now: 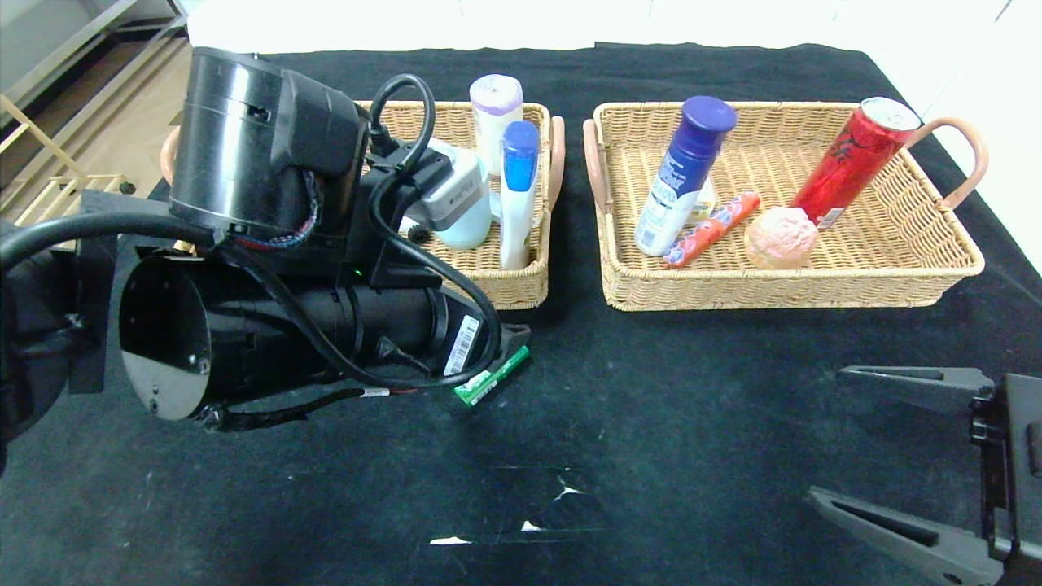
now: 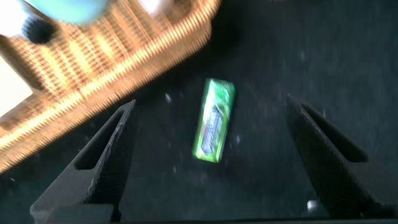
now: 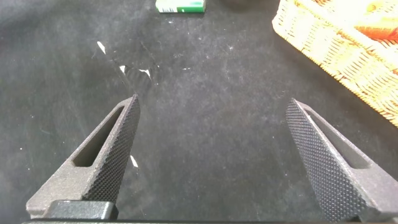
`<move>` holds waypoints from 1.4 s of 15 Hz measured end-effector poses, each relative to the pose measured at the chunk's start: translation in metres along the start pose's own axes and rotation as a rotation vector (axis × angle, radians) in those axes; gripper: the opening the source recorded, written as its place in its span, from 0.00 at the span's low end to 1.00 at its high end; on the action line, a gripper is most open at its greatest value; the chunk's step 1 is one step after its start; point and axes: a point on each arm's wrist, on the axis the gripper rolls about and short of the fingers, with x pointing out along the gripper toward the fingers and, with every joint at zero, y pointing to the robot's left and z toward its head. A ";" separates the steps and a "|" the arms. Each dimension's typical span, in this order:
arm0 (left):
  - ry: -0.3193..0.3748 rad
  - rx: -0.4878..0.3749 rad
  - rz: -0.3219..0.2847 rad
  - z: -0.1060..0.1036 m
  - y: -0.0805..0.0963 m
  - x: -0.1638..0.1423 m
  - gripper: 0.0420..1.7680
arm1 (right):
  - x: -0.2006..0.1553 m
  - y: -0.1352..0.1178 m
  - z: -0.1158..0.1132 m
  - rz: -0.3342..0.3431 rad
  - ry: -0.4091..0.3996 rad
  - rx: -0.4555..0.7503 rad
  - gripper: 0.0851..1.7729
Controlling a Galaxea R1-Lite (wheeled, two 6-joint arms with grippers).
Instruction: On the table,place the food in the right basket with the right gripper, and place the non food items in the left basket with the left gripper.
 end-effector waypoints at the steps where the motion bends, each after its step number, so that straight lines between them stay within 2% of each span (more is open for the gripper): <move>1: 0.032 0.011 -0.004 -0.005 -0.001 0.003 0.95 | 0.000 0.000 0.000 0.000 0.000 -0.001 0.96; 4: 0.095 0.031 -0.006 -0.017 -0.006 0.015 0.96 | -0.001 0.000 0.001 -0.001 -0.004 -0.003 0.96; 7: 0.121 0.038 -0.005 -0.021 -0.008 0.024 0.96 | -0.002 0.001 0.002 -0.003 -0.009 -0.006 0.96; 9: 0.129 0.039 -0.009 -0.022 -0.009 0.028 0.96 | -0.002 0.002 0.002 0.000 -0.012 -0.008 0.96; 12: 0.143 0.036 -0.050 -0.026 -0.006 0.037 0.96 | -0.003 0.002 0.002 0.003 -0.014 -0.010 0.96; 14: 0.147 0.038 -0.037 -0.027 -0.001 0.046 0.96 | -0.003 0.003 0.002 0.003 -0.015 -0.010 0.96; 16: 0.117 0.038 -0.023 -0.026 0.001 0.054 0.96 | -0.003 0.003 0.003 0.004 -0.015 -0.010 0.96; 21: 0.145 0.040 -0.022 -0.034 -0.001 0.068 0.97 | -0.003 0.003 0.002 0.006 -0.015 -0.010 0.96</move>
